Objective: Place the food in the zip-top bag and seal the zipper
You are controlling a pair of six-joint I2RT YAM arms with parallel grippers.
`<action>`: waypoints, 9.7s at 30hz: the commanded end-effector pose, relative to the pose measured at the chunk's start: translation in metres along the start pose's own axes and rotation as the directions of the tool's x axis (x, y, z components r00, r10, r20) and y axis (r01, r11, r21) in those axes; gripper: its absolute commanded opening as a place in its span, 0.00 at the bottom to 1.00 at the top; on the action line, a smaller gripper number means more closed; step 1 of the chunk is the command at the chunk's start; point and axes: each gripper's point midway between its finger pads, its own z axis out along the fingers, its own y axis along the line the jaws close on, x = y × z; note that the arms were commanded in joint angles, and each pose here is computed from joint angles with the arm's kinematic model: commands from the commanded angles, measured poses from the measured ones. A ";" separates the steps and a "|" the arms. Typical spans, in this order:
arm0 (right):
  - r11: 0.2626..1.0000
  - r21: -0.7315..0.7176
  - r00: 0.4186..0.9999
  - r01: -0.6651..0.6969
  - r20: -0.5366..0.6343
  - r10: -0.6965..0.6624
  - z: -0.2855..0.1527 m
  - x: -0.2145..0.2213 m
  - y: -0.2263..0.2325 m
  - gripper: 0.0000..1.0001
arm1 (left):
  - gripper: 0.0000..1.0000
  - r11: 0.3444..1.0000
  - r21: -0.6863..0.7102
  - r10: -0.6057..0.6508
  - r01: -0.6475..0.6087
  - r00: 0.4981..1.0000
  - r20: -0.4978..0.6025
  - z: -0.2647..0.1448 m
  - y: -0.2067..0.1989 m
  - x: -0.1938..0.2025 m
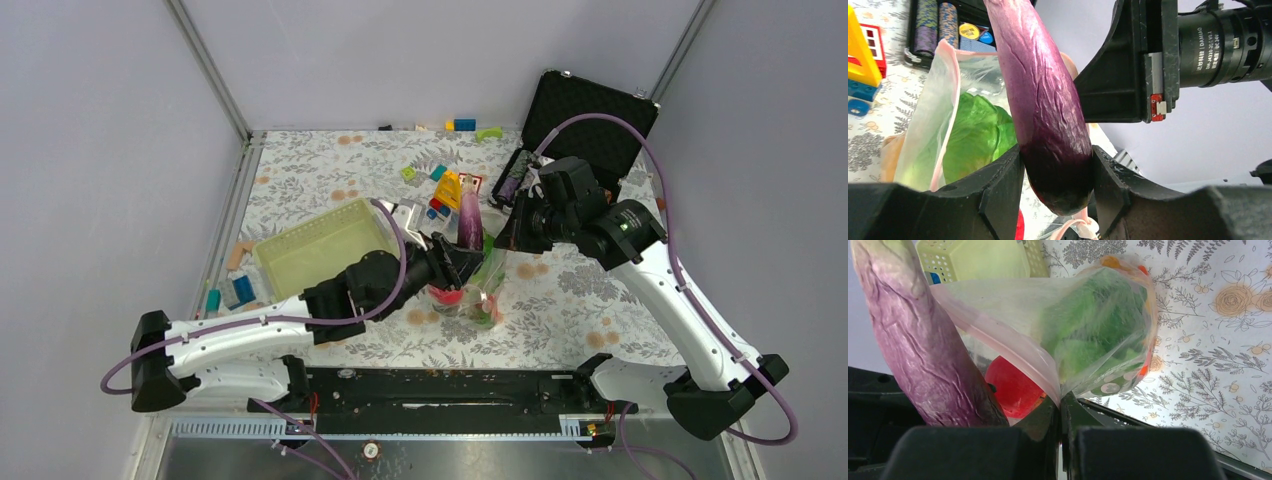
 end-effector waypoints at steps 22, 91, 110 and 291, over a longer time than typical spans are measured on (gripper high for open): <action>0.998 -0.045 0.997 0.034 0.076 -0.030 -0.009 -0.016 0.012 0.02 | 0.99 0.986 0.056 0.152 -0.154 0.987 0.049 -0.016 -0.036 -0.027; 0.913 -0.267 0.950 0.308 0.131 -0.282 -0.001 -0.019 0.047 0.13 | 0.00 0.951 -0.226 0.216 -0.209 0.976 0.006 -0.017 0.037 -0.076; 0.885 -0.232 0.875 0.404 0.379 -0.300 -0.040 -0.043 0.050 0.40 | 0.00 0.924 -0.341 0.199 -0.171 0.979 0.048 -0.019 0.056 -0.084; 0.603 -0.487 0.775 0.632 0.380 -0.505 -0.004 0.085 0.057 0.09 | 0.99 0.491 0.614 0.763 -0.617 0.645 0.038 -0.036 -0.022 -0.048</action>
